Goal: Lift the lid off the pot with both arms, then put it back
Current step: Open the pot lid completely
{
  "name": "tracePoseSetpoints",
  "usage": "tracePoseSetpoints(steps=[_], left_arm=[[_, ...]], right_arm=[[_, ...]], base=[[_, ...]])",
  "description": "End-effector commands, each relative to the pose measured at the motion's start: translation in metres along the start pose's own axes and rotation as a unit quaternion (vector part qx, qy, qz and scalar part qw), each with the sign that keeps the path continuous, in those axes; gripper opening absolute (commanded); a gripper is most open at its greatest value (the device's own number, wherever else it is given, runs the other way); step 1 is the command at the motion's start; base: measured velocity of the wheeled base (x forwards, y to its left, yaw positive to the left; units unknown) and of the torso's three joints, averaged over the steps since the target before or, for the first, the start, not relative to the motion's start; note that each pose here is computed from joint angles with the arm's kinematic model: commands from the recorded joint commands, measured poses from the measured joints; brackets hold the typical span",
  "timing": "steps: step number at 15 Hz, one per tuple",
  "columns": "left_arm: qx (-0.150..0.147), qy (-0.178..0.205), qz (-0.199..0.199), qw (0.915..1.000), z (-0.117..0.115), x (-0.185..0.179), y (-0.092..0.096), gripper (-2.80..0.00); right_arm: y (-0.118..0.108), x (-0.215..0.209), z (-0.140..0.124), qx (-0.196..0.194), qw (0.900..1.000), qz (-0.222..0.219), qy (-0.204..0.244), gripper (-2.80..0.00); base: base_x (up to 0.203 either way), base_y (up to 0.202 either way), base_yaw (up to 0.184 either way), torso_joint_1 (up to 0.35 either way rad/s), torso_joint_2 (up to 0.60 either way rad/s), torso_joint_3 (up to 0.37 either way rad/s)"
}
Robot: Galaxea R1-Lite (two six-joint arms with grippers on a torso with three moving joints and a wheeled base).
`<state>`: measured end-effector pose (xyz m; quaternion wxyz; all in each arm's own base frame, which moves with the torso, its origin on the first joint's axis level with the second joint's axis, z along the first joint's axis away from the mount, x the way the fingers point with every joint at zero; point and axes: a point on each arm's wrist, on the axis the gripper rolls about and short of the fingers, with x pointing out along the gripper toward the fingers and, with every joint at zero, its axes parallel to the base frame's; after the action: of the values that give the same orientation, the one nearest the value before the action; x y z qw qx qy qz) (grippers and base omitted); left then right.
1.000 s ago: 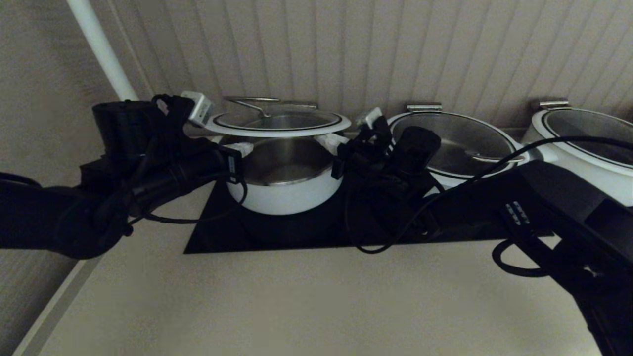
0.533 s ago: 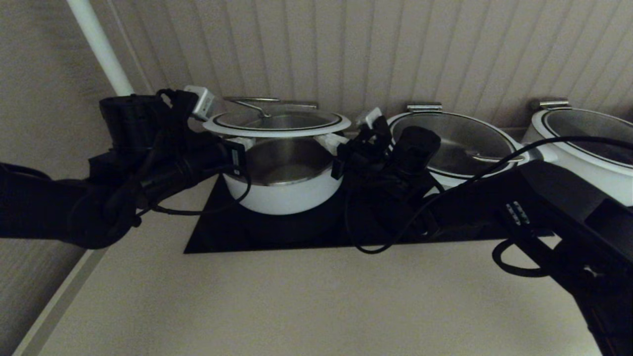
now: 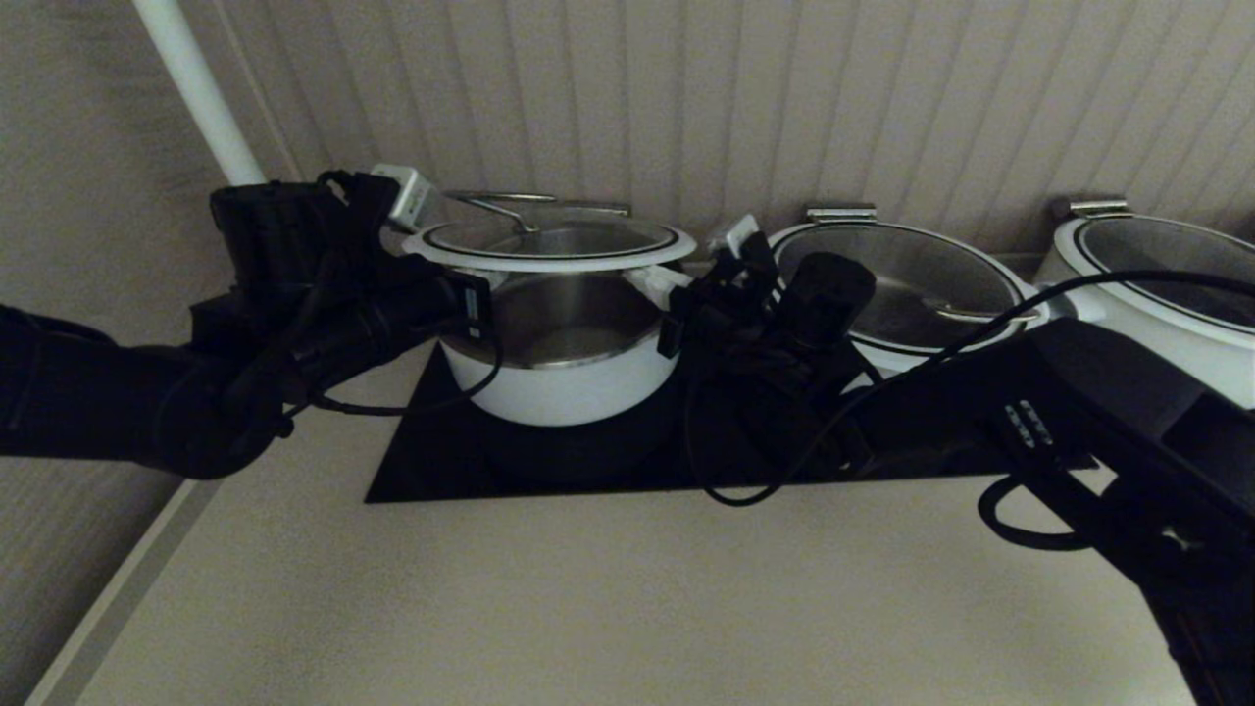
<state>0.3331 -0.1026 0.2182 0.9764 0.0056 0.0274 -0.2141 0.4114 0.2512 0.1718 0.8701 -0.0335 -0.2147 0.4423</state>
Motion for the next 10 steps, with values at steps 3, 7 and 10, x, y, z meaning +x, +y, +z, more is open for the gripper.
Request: tracePoseSetpoints(steps=[3, 7, 10], left_arm=[[0.001, -0.004, -0.001, 1.0000, 0.001, 0.002, 0.000, -2.80], [0.001, -0.004, 0.000, 1.0000, 0.001, 0.002, 0.001, -2.80], [0.001, -0.007, 0.000, 1.0000, 0.002, 0.001, 0.001, -2.80]], right_arm=[[0.001, -0.003, 0.001, -0.002, 1.000, 0.003, 0.002, -2.80], [0.004, -0.007, -0.003, -0.006, 1.000, 0.004, 0.012, -2.80], [0.006, -0.013, -0.006, -0.004, 1.000, 0.004, 0.017, -2.80]], base=[[0.000, 0.000, 0.000, 0.000, 0.00, 0.000], [0.000, 0.000, 0.000, 0.000, 0.00, 0.000], [0.000, 0.000, 0.000, 0.000, 0.00, 0.000]])
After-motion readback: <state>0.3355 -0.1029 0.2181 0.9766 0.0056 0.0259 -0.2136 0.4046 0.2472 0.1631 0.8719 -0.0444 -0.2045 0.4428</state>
